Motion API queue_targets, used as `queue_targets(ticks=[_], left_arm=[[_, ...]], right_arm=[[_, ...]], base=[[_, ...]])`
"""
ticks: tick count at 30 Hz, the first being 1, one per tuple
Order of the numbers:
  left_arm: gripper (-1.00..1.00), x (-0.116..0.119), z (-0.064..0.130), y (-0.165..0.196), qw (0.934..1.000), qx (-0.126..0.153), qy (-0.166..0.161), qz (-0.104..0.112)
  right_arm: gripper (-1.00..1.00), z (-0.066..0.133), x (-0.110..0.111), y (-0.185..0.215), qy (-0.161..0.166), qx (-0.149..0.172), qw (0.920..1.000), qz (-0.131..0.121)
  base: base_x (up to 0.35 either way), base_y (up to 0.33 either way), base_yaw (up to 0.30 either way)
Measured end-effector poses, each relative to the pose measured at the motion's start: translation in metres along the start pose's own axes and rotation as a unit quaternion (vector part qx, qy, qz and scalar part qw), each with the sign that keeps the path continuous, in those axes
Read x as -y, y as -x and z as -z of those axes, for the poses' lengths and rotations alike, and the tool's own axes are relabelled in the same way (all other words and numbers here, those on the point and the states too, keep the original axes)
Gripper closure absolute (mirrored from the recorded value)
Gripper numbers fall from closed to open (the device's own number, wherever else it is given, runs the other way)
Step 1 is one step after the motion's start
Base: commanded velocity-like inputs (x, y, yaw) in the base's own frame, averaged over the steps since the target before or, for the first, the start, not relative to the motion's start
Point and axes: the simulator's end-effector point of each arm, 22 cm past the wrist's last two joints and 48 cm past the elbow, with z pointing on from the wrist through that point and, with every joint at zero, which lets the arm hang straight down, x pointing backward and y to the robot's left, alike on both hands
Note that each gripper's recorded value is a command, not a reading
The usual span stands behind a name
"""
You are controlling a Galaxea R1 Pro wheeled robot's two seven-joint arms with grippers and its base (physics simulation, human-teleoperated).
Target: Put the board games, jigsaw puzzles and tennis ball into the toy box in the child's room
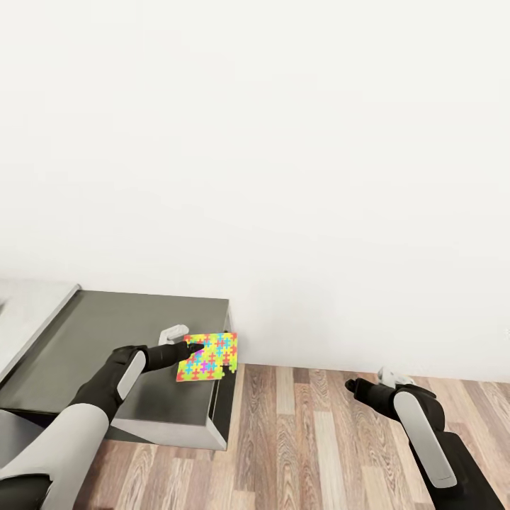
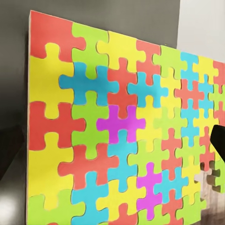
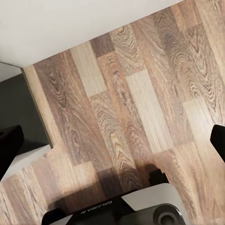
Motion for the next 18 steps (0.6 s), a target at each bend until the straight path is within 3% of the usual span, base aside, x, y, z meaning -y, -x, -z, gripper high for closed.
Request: queue_targets(ticks=[11,18], left_arm=[[-1.0,-0.003,0.001,0.002,1.0,0.002,0.003,-0.001],[-1.0,-0.043,0.022,0.018,0.9993,0.015,0.033,-0.003]], right_arm=[[-1.0,-0.001,0.001,-0.001,-0.001,-0.001,1.0,0.0],[-1.0,-0.001,0.002,-0.002,-0.002,-0.003,1.0,-0.001]], base=[[0.0,-0.023,0.0],[0.0,0.0,0.0]])
